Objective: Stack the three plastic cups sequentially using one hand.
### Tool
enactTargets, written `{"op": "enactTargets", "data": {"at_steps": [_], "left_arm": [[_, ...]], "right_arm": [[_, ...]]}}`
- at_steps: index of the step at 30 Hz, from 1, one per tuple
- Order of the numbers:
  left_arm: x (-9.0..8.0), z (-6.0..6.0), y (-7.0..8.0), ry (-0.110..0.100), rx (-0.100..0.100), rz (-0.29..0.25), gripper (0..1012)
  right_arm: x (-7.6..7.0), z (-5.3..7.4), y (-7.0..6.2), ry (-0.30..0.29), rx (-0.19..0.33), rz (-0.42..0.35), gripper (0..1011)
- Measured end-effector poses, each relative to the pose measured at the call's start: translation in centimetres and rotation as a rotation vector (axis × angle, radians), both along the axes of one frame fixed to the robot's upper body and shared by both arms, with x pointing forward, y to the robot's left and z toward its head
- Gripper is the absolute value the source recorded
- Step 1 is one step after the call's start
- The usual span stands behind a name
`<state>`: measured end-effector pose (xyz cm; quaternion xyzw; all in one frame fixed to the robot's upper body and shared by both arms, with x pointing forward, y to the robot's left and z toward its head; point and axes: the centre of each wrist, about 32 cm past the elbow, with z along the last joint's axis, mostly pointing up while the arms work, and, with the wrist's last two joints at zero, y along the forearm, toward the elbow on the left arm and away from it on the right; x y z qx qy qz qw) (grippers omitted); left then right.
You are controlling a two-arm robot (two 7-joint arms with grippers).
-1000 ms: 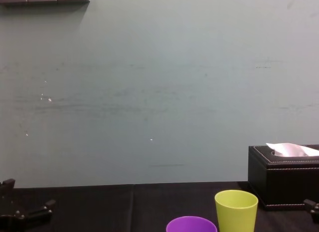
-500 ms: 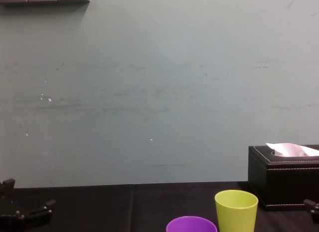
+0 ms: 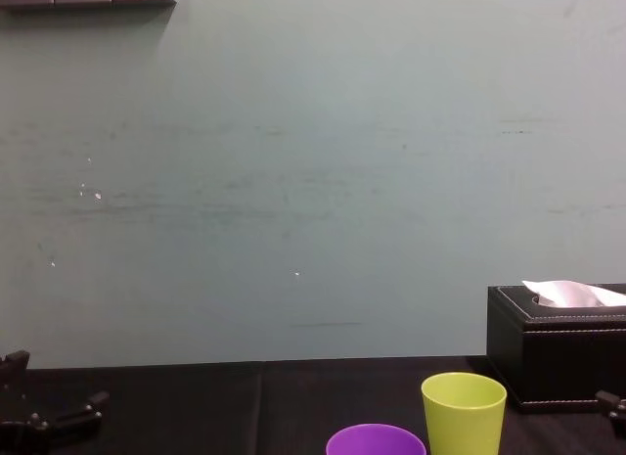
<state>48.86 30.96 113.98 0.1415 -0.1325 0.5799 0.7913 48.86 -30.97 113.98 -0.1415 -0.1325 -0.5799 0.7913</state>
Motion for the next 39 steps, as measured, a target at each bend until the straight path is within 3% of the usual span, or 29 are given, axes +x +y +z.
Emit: {"op": "enactTargets", "data": {"at_steps": [29,39], "left_arm": [[0.0,0.0,0.0,0.000,0.000,0.000,1011],[0.0,0.0,0.0,0.000,0.000,0.000,1011]], "right_arm": [[0.0,0.0,0.0,0.000,0.000,0.000,1003],[-1.0,0.7,-0.7,-0.017,0.032,0.005,1003]]}}
